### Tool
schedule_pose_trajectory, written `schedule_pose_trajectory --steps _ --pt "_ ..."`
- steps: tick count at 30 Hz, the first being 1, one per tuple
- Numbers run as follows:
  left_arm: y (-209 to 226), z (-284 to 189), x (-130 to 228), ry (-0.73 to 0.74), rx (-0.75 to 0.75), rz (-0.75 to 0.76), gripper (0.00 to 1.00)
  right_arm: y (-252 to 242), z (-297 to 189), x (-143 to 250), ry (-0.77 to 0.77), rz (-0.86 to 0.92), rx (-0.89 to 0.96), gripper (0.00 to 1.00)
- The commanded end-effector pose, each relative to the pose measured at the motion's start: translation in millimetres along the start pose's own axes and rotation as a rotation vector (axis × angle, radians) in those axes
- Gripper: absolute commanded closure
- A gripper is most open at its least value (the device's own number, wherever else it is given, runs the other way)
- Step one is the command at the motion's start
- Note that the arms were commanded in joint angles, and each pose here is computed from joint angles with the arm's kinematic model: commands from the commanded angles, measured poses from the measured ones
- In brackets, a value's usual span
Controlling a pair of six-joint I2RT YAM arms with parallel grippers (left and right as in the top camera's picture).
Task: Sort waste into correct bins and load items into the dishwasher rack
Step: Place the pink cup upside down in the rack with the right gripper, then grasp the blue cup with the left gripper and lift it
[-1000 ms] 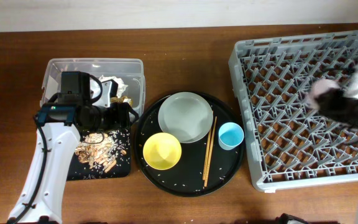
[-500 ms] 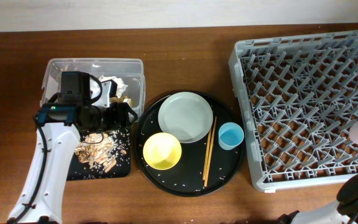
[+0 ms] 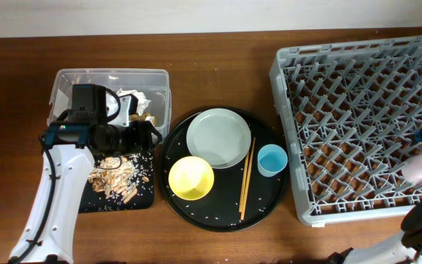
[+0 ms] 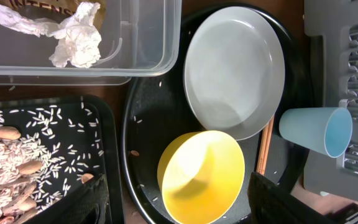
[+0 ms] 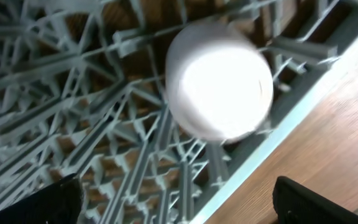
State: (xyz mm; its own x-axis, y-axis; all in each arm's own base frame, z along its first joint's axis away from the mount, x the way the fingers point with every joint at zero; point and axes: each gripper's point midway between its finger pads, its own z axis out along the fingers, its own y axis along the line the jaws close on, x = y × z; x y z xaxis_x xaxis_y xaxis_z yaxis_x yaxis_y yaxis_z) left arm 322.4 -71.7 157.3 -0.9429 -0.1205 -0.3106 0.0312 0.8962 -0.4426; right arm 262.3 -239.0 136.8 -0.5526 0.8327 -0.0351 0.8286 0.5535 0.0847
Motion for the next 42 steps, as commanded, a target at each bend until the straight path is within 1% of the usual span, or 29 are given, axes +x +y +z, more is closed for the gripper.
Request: schedule_pose_trajectory --steps 1,5,6,11,13,15,17,21,23,28,31,34,36,40,42 --pt "-2.0 -5.3 -3.8 -0.019 -0.002 0.035 0.28 28.1 -18.2 5.1 -0.017 -0.051 -0.151 0.02" --pt "-17.5 0.9 1.3 0.0 0.012 0.102 0.27 65.7 -58.0 30.6 -0.1 -0.206 -0.208 0.02" --pt "-23.7 4.2 4.0 0.008 0.006 0.132 0.27 77.5 -67.0 46.4 -0.099 -0.258 -0.211 0.01" --pt "-37.2 12.8 13.0 0.033 -0.032 0.207 0.27 104.0 -79.2 101.3 -0.04 -0.466 -0.178 0.02" --pt "-44.7 16.3 17.6 0.044 -0.039 0.241 0.27 109.6 -83.0 116.8 -0.051 -0.537 -0.135 0.02" --pt "-48.9 18.9 20.8 0.051 -0.054 0.267 0.27 118.8 -88.5 134.1 -0.069 -0.606 -0.137 0.02" --pt "-52.4 20.9 23.2 0.054 -0.066 0.289 0.26 121.4 -94.3 147.9 -0.095 -0.648 -0.135 0.02" --pt "-62.3 23.8 25.4 0.053 -0.052 0.32 0.26 112.3 -103.5 170.2 -0.153 -0.693 -0.134 0.02" --pt "-74.6 26.8 23.3 0.033 -0.032 0.358 0.26 101.8 -102.8 181.3 -0.166 -0.697 -0.137 0.01" --pt "-108.6 40.5 16.1 -0.025 0.027 0.45 0.26 88.8 -96.0 189.6 -0.172 -0.696 -0.119 0.0" --pt "-123.0 61.7 15.2 -0.023 0.052 0.455 0.26 88.5 -94.5 190.0 -0.167 -0.698 -0.116 0.01" --pt "-137.2 87.2 20.0 -0.005 0.074 0.496 0.26 88.7 -94.5 190.1 -0.167 -0.704 -0.117 0.01" --pt "-156.7 107.1 24.3 -0.007 0.117 0.537 0.26 88.8 -94.5 189.9 -0.168 -0.705 -0.117 0.01" --pt "-191.5 136.1 33.0 -0.026 0.185 0.51 0.26 89.3 -94.5 190.5 -0.166 -0.705 -0.121 0.02" --pt "-213.9 148.2 44.5 -0.019 0.249 0.526 0.26 89.2 -94.5 190.4 -0.166 -0.705 -0.12 0.02"
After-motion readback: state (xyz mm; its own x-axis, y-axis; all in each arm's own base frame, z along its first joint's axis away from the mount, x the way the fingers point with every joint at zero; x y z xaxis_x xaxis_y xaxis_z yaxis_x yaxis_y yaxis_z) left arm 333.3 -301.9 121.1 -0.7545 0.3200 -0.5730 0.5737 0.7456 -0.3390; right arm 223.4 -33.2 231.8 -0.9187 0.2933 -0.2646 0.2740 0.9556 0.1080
